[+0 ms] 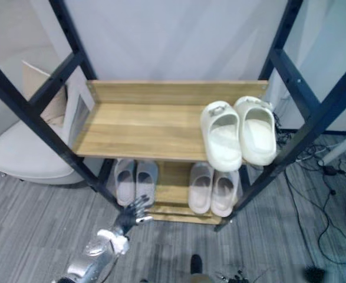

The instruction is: Organize the slippers on the shoe rack

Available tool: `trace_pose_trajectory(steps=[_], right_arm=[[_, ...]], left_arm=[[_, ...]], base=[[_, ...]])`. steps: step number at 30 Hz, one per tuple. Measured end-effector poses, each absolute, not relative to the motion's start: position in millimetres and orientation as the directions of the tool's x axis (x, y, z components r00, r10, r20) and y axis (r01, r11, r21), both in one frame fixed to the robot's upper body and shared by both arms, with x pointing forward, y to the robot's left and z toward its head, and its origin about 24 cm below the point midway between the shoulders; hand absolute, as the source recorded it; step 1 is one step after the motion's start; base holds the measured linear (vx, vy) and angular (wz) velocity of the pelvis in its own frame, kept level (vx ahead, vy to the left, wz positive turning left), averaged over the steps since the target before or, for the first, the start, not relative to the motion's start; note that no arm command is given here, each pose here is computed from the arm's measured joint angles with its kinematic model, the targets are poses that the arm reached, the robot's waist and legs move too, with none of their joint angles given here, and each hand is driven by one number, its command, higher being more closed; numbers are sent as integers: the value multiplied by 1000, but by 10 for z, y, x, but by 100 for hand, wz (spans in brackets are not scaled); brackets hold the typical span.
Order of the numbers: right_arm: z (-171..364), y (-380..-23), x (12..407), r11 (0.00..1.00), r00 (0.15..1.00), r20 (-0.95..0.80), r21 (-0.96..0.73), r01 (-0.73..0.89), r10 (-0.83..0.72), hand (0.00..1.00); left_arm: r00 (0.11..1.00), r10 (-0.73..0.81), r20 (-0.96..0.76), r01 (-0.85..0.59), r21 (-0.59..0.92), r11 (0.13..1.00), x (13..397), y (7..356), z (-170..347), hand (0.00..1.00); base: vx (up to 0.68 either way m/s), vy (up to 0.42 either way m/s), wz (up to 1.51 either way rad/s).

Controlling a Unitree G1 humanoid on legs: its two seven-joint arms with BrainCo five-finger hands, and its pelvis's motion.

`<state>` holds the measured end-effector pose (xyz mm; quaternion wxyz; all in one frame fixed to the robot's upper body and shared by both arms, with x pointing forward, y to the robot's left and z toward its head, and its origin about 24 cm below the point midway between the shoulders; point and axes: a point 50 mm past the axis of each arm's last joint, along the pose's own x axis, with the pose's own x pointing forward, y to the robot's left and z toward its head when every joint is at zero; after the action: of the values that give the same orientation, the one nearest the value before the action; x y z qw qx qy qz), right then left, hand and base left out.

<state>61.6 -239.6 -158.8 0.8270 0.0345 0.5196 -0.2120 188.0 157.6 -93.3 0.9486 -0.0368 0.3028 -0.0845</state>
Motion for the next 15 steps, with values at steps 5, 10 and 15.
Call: trace_pose_trajectory(steps=[5,10,15], right_arm=[[-1586,-2409,657,908,368,-873,-173,382,-321,0],[-1587,-2447,682,891,346,-872,-191,411,-346,0],[-1576,-2486,691,876,342,-867,-192,442,-363,0]], left_arm=[[710,-11,-704,38,23,999,1698,1833,-1220,0],[577,149,-803,-3,180,984,1430,2047,-1425,0],[543,204,-815,-65,201,977,1325,2100,-1463,0]], base=[[4,-15,-6],[-21,-10,-8],[-12,-5,-2]])
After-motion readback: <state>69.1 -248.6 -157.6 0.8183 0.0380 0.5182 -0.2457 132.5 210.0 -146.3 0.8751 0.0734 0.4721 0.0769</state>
